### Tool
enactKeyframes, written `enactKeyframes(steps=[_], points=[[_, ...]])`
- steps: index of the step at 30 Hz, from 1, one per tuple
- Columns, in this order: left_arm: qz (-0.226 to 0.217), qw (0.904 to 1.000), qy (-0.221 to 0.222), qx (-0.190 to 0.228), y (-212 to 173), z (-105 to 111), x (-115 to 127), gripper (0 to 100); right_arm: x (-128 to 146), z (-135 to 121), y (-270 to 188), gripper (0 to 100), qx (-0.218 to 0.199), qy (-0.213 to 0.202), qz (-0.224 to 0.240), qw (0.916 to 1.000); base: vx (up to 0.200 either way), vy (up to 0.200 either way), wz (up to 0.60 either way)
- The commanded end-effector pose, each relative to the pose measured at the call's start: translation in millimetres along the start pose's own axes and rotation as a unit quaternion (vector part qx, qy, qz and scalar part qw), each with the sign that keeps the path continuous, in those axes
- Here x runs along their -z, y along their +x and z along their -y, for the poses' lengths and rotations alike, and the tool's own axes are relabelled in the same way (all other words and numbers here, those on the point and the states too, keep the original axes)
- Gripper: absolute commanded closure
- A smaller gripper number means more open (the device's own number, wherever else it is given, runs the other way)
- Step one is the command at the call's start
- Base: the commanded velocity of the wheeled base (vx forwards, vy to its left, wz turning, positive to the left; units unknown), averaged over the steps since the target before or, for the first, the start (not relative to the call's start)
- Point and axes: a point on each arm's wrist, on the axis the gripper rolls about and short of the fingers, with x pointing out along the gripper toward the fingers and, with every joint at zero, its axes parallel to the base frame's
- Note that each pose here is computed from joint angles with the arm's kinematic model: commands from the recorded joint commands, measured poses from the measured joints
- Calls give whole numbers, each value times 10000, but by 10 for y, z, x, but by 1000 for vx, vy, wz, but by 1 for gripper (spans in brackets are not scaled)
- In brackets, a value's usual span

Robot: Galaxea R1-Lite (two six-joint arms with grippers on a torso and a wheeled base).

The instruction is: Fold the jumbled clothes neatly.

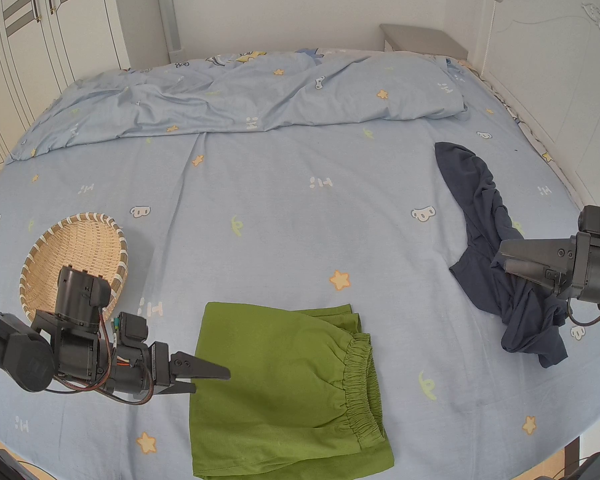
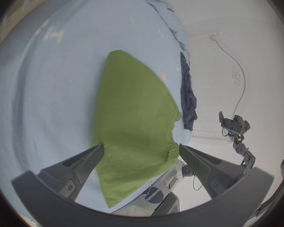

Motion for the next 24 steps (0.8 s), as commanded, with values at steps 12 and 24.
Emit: enactKeyframes(steps=[12, 24], points=[[-215, 9982, -456, -316, 43, -506, 86, 0, 32, -124, -53, 0, -177, -137, 8, 9997, 0, 0, 0], [-481, 9986, -143, -169, 323, -488, 94, 0, 52, -108, -44, 0, -169, -122, -22, 9998, 0, 0, 0]])
